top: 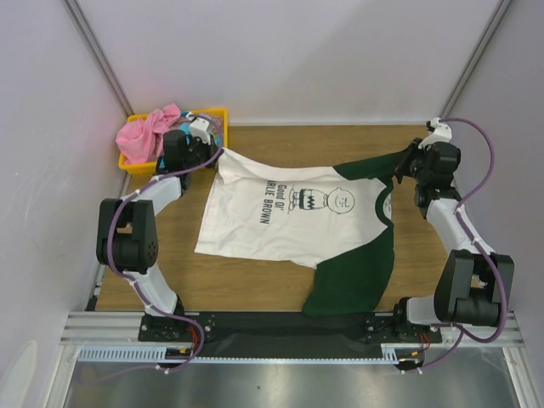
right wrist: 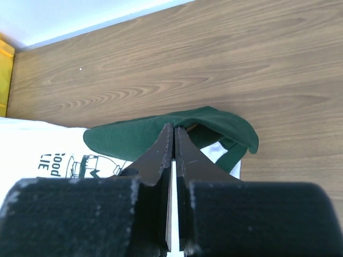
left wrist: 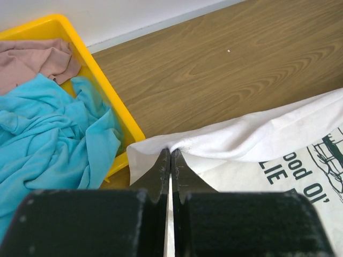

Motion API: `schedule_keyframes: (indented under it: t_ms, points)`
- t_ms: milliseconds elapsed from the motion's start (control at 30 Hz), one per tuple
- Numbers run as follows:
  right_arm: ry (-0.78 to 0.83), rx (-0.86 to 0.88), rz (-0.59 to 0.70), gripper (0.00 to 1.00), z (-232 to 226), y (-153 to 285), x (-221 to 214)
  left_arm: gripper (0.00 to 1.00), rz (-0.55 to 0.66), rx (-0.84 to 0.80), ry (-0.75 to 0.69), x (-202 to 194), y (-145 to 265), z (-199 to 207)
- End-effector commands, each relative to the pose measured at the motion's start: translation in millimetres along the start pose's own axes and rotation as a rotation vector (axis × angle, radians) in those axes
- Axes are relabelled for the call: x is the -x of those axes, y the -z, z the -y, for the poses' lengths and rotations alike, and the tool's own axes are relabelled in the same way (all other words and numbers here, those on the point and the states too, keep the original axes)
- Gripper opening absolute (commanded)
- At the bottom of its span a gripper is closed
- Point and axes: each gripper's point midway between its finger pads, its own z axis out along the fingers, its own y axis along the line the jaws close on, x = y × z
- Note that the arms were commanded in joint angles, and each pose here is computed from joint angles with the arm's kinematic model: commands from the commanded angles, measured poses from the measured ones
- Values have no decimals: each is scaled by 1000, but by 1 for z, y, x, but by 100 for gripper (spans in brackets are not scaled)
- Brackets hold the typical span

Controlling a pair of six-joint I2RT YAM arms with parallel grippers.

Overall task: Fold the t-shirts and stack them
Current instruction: Fold the tshirt

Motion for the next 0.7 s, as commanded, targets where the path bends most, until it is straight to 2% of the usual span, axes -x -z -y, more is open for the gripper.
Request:
schedule_keyframes:
  t_ms: [0,400,567,667]
  points:
    - [16,-16,14,0,4,6,4,0,77,-15,-65,31,15,3]
    - [-22,-73,-33,0,18,17,-28,0,78,-48,-57,19,24,7]
    - [-165,-94,-138,0,19,7,-70,0,68,-82,-36,16,21,13]
    - [-220,-104,-214,0,14,0,-113,0,55,-105,-10,10,17,18]
